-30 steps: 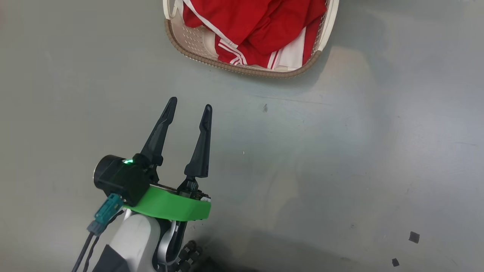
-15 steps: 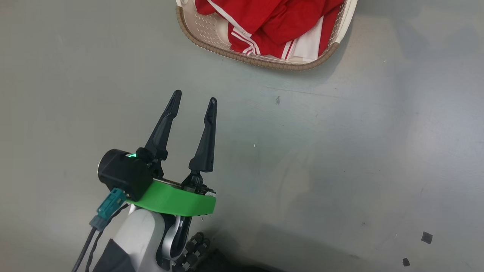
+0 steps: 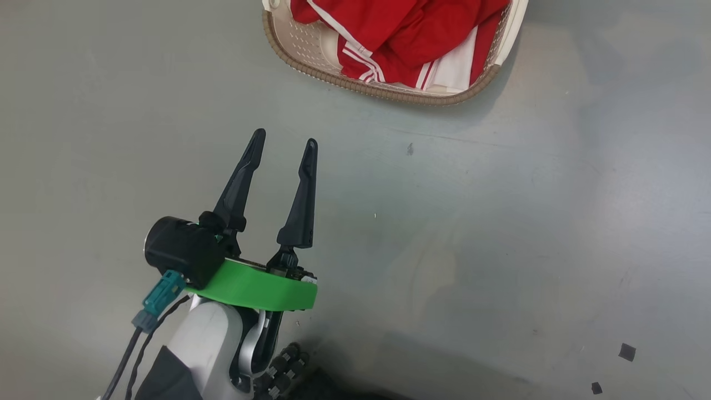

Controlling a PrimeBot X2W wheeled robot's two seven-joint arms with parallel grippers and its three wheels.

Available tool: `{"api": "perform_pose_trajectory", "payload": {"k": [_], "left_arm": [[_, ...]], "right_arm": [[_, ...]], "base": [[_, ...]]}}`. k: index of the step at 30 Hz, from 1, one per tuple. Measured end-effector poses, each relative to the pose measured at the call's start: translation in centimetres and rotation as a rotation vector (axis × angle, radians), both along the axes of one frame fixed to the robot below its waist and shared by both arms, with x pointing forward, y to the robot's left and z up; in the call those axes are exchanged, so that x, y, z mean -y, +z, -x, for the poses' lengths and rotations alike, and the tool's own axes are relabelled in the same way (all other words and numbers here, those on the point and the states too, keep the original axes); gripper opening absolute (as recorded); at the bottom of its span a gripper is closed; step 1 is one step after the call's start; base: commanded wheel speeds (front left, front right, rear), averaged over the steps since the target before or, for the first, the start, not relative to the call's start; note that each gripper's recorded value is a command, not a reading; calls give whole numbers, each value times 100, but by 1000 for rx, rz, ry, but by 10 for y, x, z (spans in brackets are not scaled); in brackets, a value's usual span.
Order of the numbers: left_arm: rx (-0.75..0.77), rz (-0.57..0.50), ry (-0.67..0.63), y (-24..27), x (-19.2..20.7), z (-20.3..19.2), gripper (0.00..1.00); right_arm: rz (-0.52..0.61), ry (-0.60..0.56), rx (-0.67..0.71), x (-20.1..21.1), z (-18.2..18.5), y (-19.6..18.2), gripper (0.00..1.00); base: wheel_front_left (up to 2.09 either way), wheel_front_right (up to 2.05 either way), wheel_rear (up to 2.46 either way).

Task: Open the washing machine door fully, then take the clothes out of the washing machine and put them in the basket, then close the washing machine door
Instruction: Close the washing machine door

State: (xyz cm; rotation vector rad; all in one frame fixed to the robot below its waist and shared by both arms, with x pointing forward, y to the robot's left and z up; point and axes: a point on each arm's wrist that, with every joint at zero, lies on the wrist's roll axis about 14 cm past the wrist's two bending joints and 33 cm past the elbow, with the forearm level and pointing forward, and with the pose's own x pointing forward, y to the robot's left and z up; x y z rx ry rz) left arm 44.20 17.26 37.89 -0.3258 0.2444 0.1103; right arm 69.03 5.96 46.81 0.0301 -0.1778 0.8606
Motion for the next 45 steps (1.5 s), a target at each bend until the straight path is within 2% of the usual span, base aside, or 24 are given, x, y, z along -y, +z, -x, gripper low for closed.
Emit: {"api": "perform_pose_trajectory", "payload": {"k": [8,14,23,29,34,39,45], "left_arm": [[39,-15,10,15,-6,-4,100],[75,-35,8,30,-8,-4,100],[159,-58,-12,63,-4,-4,100],[204,-69,-19,80,-3,-4,100],[225,-69,-30,89,1,2,100],[242,-52,-39,97,7,15,100],[279,-26,-79,111,21,27,100]], "right_arm": [[47,-7,-3,2,11,-8,0],[140,36,-74,0,50,-41,0],[104,46,-169,1,101,-34,0],[60,-36,-215,22,113,-21,0],[-46,-125,-196,42,121,20,0],[-117,-243,-208,78,140,42,0],[-120,-339,-200,113,167,53,0]], "base": [[0,0,0],[0,0,0],[0,0,0],[0,0,0],[0,0,0],[0,0,0],[0,0,0]]}}
